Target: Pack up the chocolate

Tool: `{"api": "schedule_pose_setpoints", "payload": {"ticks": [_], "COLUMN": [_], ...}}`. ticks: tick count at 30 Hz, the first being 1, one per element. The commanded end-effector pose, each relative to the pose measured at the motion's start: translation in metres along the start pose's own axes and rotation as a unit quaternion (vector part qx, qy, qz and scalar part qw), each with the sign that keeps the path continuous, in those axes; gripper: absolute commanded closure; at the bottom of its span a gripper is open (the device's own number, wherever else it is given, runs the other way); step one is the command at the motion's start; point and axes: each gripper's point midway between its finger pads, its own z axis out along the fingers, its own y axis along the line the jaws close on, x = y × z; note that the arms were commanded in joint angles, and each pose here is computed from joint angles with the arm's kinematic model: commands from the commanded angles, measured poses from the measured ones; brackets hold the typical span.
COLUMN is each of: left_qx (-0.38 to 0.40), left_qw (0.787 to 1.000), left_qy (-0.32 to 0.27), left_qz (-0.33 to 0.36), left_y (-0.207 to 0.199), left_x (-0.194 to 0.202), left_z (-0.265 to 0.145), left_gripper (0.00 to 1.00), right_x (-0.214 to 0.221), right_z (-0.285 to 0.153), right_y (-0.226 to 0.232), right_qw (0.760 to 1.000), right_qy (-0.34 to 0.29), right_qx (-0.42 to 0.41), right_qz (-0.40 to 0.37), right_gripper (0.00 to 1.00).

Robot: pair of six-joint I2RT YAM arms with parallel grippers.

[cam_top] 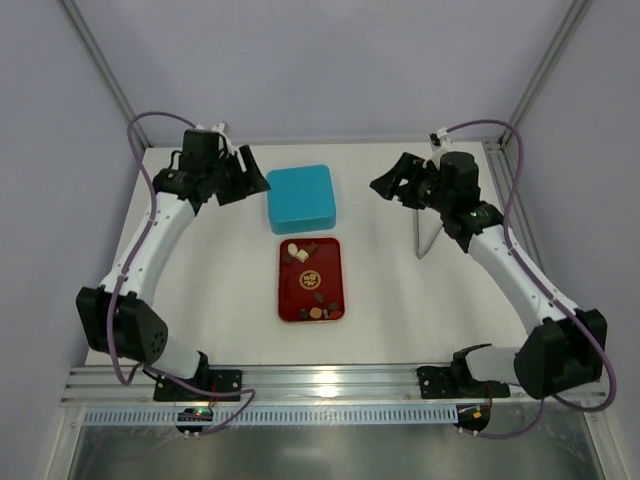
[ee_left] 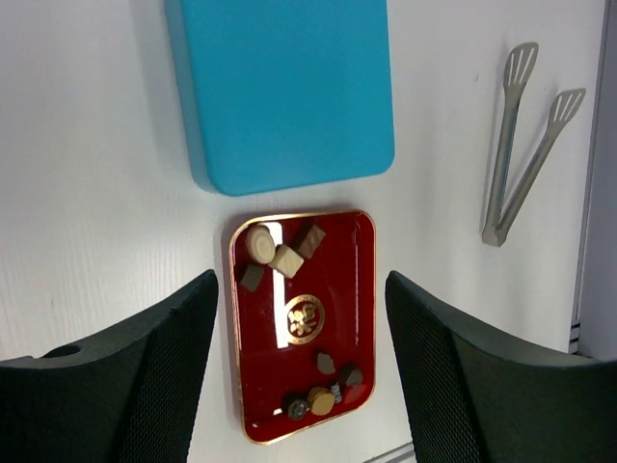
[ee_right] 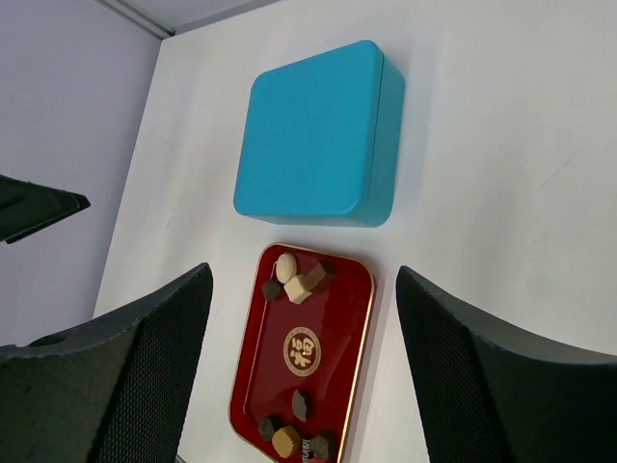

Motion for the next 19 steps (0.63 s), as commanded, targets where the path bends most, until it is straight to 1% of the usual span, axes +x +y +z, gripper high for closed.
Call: {"api": "schedule_pose_setpoints", "payload": {"ticks": [1, 2, 3, 4, 5, 6, 8, 9, 12, 19], "left_qx": [0.010, 0.022, 0.018, 0.020, 0.029, 0.029, 0.031, 0.037, 0.037, 0.047], "left_qw": [0.999, 0.998, 0.998, 0.998, 0.997, 0.997, 0.995, 0.994, 0.993, 0.993], "left_qy": [-0.024, -0.041, -0.036, -0.042, -0.058, -0.057, -0.068, -0.079, -0.090, -0.085], "left_qz": [0.038, 0.043, 0.044, 0.045, 0.050, 0.052, 0.059, 0.064, 0.069, 0.070], "left_y": [0.002, -0.002, 0.004, 0.004, 0.001, 0.004, 0.004, 0.003, 0.005, 0.002], "left_x": [0.015, 0.017, 0.028, 0.032, 0.032, 0.040, 0.043, 0.044, 0.048, 0.052], "left_z": [-0.028, -0.045, -0.046, -0.052, -0.066, -0.070, -0.079, -0.090, -0.100, -0.103], "left_gripper": [0.30, 0.30, 0.30, 0.30, 0.30, 0.29, 0.28, 0.28, 0.27, 0.27], "right_x": [-0.019, -0.010, -0.007, -0.006, 0.000, -0.003, 0.001, 0.005, 0.009, 0.005], "right_z": [-0.046, -0.051, -0.059, -0.075, -0.082, -0.091, -0.108, -0.113, -0.124, -0.133], "right_y": [0.009, 0.002, -0.006, -0.004, -0.009, -0.011, -0.013, -0.016, -0.020, -0.022], "right_qw": [0.997, 0.997, 0.996, 0.995, 0.994, 0.992, 0.990, 0.990, 0.988, 0.985], "right_qy": [-0.069, -0.065, -0.067, -0.079, -0.077, -0.092, -0.107, -0.106, -0.111, -0.121], "right_qx": [0.007, 0.017, 0.038, 0.040, 0.051, 0.058, 0.064, 0.069, 0.079, 0.092], "right_qz": [-0.037, -0.042, -0.041, -0.049, -0.054, -0.059, -0.064, -0.066, -0.070, -0.075], "right_gripper": [0.22, 0.21, 0.21, 0.21, 0.20, 0.19, 0.18, 0.18, 0.18, 0.16]}}
